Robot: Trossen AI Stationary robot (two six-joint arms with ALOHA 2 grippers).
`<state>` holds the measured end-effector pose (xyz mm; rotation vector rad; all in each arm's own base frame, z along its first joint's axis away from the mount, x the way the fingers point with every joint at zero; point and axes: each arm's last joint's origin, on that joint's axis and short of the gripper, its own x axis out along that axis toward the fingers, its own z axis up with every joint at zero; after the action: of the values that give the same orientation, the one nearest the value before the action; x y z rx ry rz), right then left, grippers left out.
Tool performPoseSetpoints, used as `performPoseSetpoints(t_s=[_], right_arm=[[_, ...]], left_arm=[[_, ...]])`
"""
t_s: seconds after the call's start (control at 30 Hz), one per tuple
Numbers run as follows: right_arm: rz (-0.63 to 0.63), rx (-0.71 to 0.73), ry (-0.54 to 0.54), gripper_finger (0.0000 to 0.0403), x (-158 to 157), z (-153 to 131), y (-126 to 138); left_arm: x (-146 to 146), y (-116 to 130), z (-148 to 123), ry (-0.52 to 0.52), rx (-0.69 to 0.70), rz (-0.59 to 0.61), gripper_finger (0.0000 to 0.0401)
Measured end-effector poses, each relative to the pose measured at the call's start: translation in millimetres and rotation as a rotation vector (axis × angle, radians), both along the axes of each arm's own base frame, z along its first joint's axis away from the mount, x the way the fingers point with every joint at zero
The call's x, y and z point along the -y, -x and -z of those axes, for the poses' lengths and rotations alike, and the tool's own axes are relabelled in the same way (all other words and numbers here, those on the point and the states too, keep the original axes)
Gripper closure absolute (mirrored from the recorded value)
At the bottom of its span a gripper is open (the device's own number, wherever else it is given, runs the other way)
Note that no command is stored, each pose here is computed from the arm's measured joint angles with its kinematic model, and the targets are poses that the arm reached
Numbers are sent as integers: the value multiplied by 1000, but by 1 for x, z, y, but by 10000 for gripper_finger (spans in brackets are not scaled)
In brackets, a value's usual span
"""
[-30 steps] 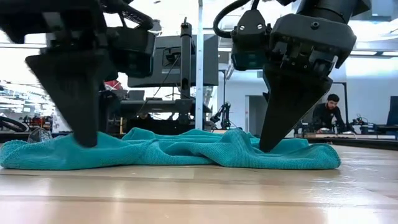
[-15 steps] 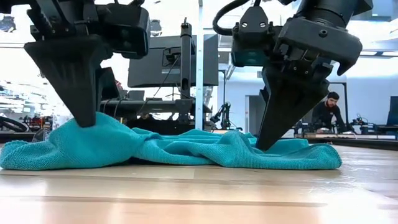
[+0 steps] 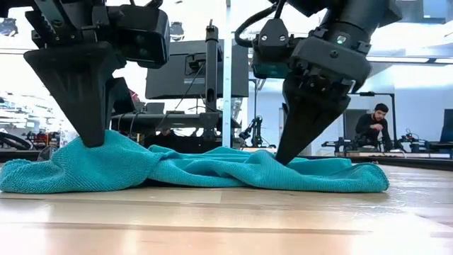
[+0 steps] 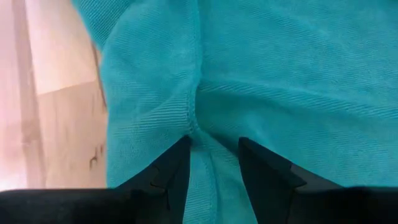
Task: Roll towel
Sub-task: Prepare the towel
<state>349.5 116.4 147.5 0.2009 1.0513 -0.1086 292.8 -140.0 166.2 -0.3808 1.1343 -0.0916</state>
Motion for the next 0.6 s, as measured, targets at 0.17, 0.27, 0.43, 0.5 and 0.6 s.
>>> performPoseSetpoints(t_s=[0.17,0.27,0.43,0.5,0.6], right_arm=[[-97,6,-81,275,-1,-2,-3],[-101,5,-82,275,-2,-2,-3],[-97,3,-77,314,3,-1,-4],[-95,3,-81,356,4,-2,-4],[-110,12,-101,393,3,-2,-5]], left_arm=[[0,1,1,-8,-11,5,401],[-1,1,1,-12,-12,13,401],[-1,1,1,-17,-9,20,401],[-1,1,1,-18,-9,20,401],[-1,1,1,-20,-8,19,401]])
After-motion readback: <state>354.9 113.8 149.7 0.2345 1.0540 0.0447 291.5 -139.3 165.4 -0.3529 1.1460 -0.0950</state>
